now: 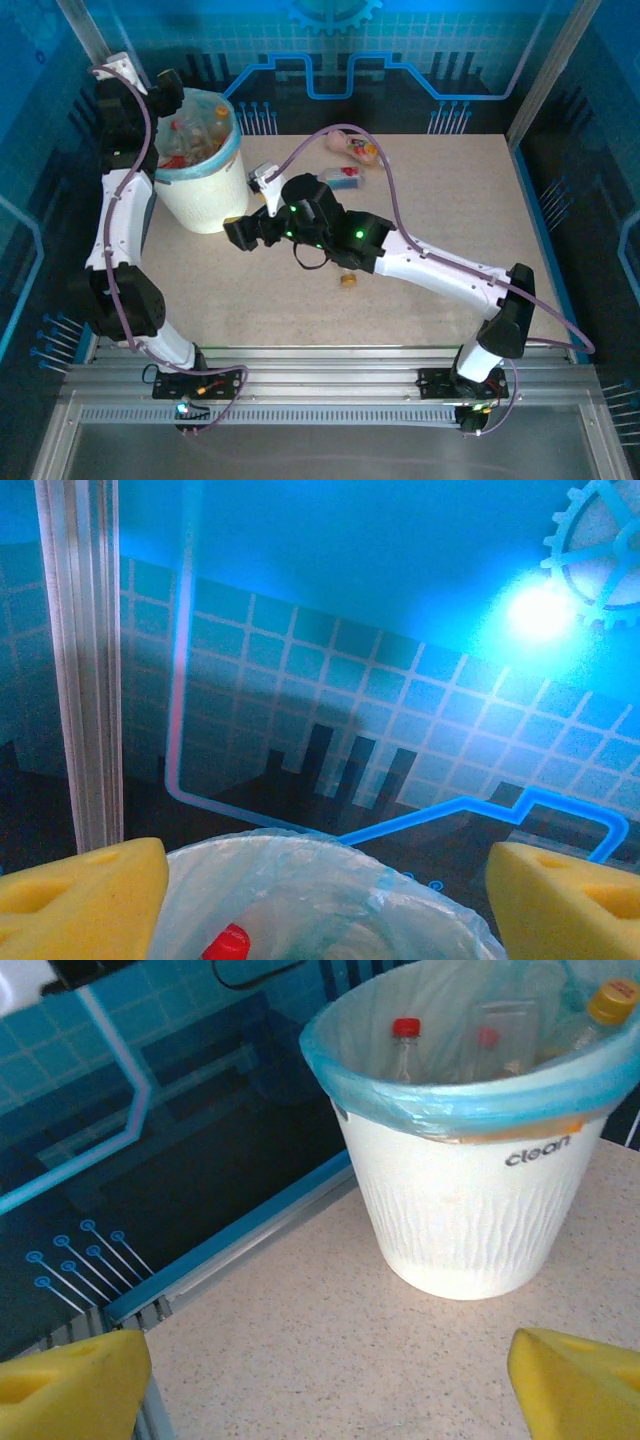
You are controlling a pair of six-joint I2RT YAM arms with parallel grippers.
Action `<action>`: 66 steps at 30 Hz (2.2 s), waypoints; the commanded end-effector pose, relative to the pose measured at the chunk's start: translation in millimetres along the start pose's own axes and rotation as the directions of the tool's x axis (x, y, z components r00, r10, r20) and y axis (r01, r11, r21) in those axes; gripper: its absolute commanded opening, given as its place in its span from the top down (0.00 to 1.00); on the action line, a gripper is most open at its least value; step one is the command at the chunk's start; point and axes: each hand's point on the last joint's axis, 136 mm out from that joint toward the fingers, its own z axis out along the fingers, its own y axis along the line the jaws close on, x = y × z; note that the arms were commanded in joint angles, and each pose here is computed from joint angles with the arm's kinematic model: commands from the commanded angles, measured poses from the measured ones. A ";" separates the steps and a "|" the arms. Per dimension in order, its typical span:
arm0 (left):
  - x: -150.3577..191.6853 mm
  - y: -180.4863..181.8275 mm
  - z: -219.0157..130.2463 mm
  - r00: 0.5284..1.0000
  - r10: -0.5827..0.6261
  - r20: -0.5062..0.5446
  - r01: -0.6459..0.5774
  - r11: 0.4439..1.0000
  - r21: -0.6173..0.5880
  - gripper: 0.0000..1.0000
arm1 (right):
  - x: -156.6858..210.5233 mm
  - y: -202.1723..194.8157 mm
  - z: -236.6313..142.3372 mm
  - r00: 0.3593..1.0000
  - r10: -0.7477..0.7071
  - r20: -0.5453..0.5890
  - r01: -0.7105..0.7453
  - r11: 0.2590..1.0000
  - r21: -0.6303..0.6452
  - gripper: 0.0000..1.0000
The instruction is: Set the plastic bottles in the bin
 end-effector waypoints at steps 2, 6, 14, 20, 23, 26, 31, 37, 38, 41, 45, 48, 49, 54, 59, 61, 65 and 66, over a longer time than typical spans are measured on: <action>25.9 -6.3 7.9 0.987 0.011 -0.159 -0.004 0.999 0.043 0.20 | 2.9 -38.2 -15.2 0.996 0.084 -0.003 -0.083 0.988 0.127 0.06; 68.1 -13.1 30.4 0.942 -0.003 -0.334 0.037 0.995 0.095 0.37 | 23.5 -73.6 -22.9 0.983 0.183 -0.030 -0.173 0.965 0.199 0.08; 166.8 -2.0 35.0 0.754 -0.056 -0.654 0.084 0.996 0.011 0.56 | 34.0 -100.4 -46.6 0.983 0.178 -0.049 -0.156 0.942 0.297 0.08; 183.4 -11.0 24.8 0.731 -0.020 -0.682 0.063 0.997 0.038 0.54 | 38.7 -108.2 -48.2 0.981 0.188 -0.057 -0.161 0.936 0.313 0.08; 152.8 -19.8 23.0 0.773 -0.015 -0.634 0.064 0.996 0.054 0.49 | 35.1 -111.7 -52.2 0.981 0.183 -0.060 -0.153 0.931 0.331 0.07; 106.6 -29.8 16.1 0.835 -0.016 -0.549 0.064 0.996 0.069 0.40 | 40.1 -125.9 -58.8 0.979 0.187 -0.079 -0.142 0.908 0.394 0.03; 35.0 -42.3 -19.0 0.928 -0.004 -0.372 0.033 0.997 0.071 0.30 | 81.1 -173.6 -69.3 0.943 0.288 -0.169 -0.154 0.825 0.544 0.01; 12.3 -68.6 -87.0 0.971 0.086 -0.225 -0.058 0.990 0.127 0.26 | 143.4 -215.9 -66.7 0.882 0.396 -0.256 -0.144 0.742 0.655 0.00; 14.3 -75.7 -99.3 0.972 0.097 -0.213 -0.065 0.986 0.153 0.25 | 152.5 -219.9 -64.8 0.874 0.404 -0.270 -0.134 0.735 0.665 0.00; 35.2 -105.2 -131.3 0.965 0.164 -0.207 -0.107 0.960 0.260 0.24 | 177.7 -229.4 -57.1 0.850 0.433 -0.301 -0.118 0.713 0.691 0.00; 73.9 -149.2 -174.0 0.946 0.269 -0.179 -0.164 0.878 0.450 0.17 | 210.9 -237.9 -44.0 0.809 0.472 -0.351 -0.092 0.692 0.716 0.00; 97.8 -165.1 -196.3 0.941 0.288 -0.178 -0.149 0.825 0.546 0.14 | 235.0 -244.2 -36.4 0.779 0.502 -0.376 -0.078 0.673 0.735 0.00; 103.0 -167.6 -201.1 0.940 0.286 -0.186 -0.135 0.814 0.565 0.14 | 242.0 -244.4 -33.9 0.768 0.511 -0.386 -0.077 0.672 0.736 0.00; 130.2 -172.9 -216.0 0.920 0.299 -0.251 -0.083 0.777 0.624 0.14 | 273.1 -242.3 -21.7 0.714 0.558 -0.424 -0.098 0.679 0.728 0.00; 143.0 -170.7 -212.9 0.909 0.292 -0.297 -0.055 0.790 0.611 0.14 | 295.1 -241.6 -14.5 0.680 0.581 -0.448 -0.107 0.683 0.723 0.03; 146.3 -171.1 -211.1 0.905 0.280 -0.321 -0.032 0.796 0.604 0.14 | 301.5 -240.3 -14.0 0.669 0.587 -0.456 -0.110 0.685 0.720 0.09; 149.6 -172.2 -207.9 0.891 0.256 -0.375 0.013 0.811 0.585 0.14 | 301.3 -237.5 -15.8 0.674 0.577 -0.460 -0.118 0.700 0.704 0.23; 150.3 -172.6 -207.3 0.885 0.251 -0.391 0.024 0.815 0.579 0.14 | 299.1 -237.4 -16.7 0.681 0.568 -0.463 -0.112 0.705 0.700 0.26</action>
